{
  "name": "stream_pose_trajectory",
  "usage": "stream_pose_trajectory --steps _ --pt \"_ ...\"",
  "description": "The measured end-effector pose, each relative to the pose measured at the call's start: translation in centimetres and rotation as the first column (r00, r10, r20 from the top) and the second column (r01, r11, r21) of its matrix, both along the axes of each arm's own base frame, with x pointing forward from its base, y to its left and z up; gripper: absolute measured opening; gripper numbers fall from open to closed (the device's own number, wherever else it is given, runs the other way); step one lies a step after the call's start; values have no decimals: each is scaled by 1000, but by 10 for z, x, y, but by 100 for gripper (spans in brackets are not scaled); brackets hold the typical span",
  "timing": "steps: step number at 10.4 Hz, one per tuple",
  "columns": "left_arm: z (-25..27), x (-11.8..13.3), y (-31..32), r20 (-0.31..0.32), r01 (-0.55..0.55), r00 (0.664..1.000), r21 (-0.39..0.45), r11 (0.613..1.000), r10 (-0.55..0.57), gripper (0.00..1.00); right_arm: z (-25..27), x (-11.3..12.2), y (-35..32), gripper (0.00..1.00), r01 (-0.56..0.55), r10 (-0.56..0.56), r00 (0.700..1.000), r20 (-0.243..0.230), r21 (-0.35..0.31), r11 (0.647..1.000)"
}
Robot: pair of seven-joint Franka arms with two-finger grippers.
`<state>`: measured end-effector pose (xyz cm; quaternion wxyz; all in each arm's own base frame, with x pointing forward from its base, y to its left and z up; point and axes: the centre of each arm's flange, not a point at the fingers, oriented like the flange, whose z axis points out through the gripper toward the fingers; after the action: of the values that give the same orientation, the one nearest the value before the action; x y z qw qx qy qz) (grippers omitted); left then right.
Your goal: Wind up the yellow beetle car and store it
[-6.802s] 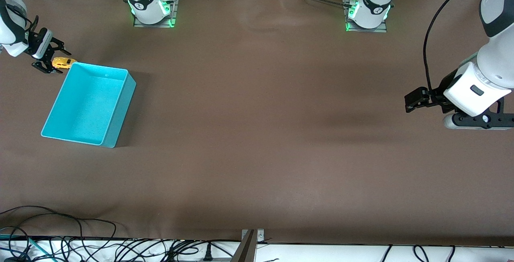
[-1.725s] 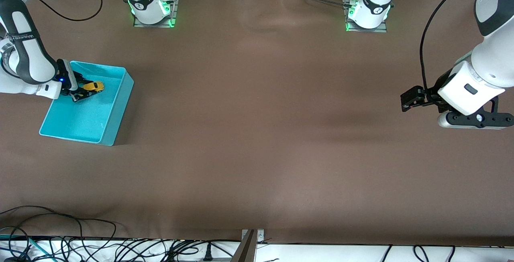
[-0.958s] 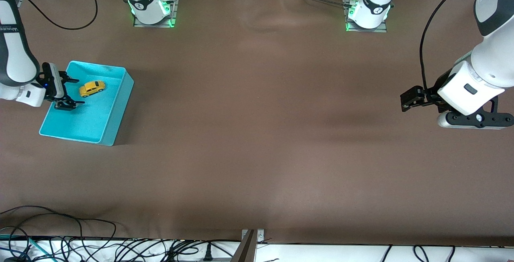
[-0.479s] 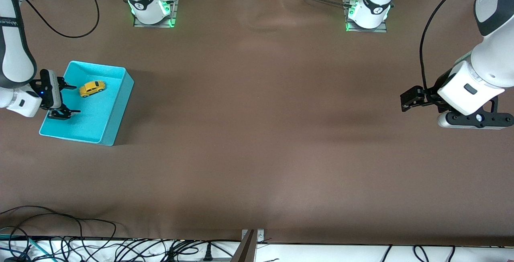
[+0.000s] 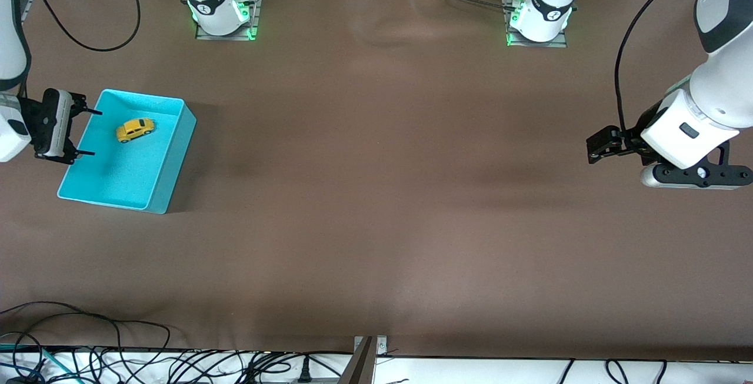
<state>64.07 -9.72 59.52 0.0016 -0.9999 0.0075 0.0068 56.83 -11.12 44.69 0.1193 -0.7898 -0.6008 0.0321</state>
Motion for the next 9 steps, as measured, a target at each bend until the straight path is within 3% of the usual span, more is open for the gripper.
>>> stream_pose_trajectory --steps 2,4,6,9 --pt "0 0 0 0 0 1000 0 1000 0 100 34 -3 34 100 204 -203 979 24 -70 976" --pt "0 0 0 0 0 1000 0 1000 0 100 52 -5 60 100 374 -372 927 43 -112 921" --pt "0 0 0 0 0 1000 0 1000 0 100 62 -3 73 100 557 -556 830 54 -136 819" --pt "0 0 0 0 0 1000 0 1000 0 100 90 4 85 100 792 -789 608 92 -148 593"
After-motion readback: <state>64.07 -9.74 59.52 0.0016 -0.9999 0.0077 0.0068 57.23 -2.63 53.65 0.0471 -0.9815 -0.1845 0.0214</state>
